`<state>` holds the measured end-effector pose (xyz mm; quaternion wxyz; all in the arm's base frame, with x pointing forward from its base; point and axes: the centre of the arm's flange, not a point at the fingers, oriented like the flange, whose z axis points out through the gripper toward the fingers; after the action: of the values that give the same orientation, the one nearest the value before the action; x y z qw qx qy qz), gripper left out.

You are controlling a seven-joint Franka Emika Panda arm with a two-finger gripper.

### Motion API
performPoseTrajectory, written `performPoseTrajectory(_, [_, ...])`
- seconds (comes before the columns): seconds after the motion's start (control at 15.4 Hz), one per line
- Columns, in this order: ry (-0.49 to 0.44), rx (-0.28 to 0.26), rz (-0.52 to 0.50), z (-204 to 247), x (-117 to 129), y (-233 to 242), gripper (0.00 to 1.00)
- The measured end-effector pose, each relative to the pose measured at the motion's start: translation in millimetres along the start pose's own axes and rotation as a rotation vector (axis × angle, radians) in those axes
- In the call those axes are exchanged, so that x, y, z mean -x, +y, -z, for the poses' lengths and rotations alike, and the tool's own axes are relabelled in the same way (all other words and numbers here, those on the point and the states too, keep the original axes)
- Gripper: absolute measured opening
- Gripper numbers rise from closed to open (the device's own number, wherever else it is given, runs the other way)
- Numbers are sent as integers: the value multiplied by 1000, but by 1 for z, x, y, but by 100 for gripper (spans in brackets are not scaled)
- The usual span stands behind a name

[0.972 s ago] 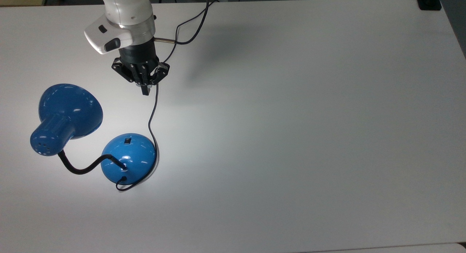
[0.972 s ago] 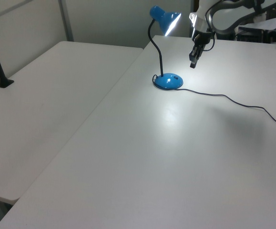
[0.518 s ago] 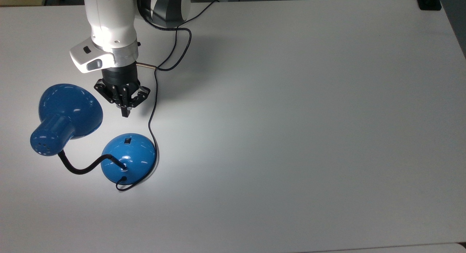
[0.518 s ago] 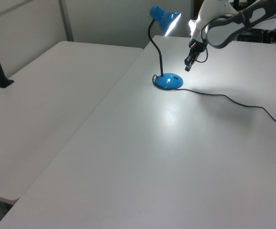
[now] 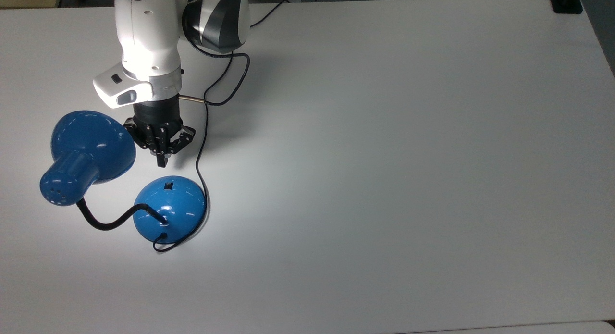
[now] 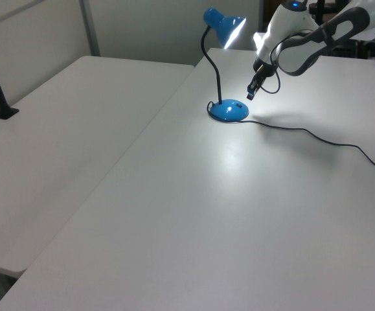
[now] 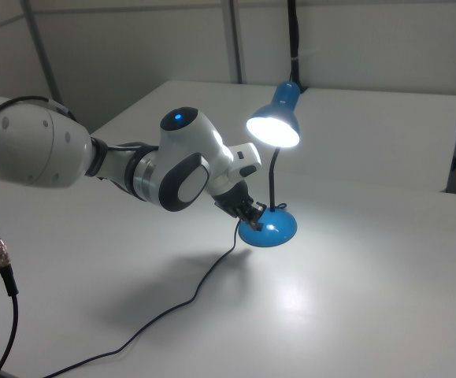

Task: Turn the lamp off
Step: 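Press down on the switch atop the blue lamp base with the gripper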

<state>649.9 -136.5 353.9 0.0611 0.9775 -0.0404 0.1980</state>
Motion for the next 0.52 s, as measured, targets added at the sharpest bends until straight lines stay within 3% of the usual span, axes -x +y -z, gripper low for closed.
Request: performPoseTrajectory(0.52, [59, 10, 47, -17, 0, -4, 1])
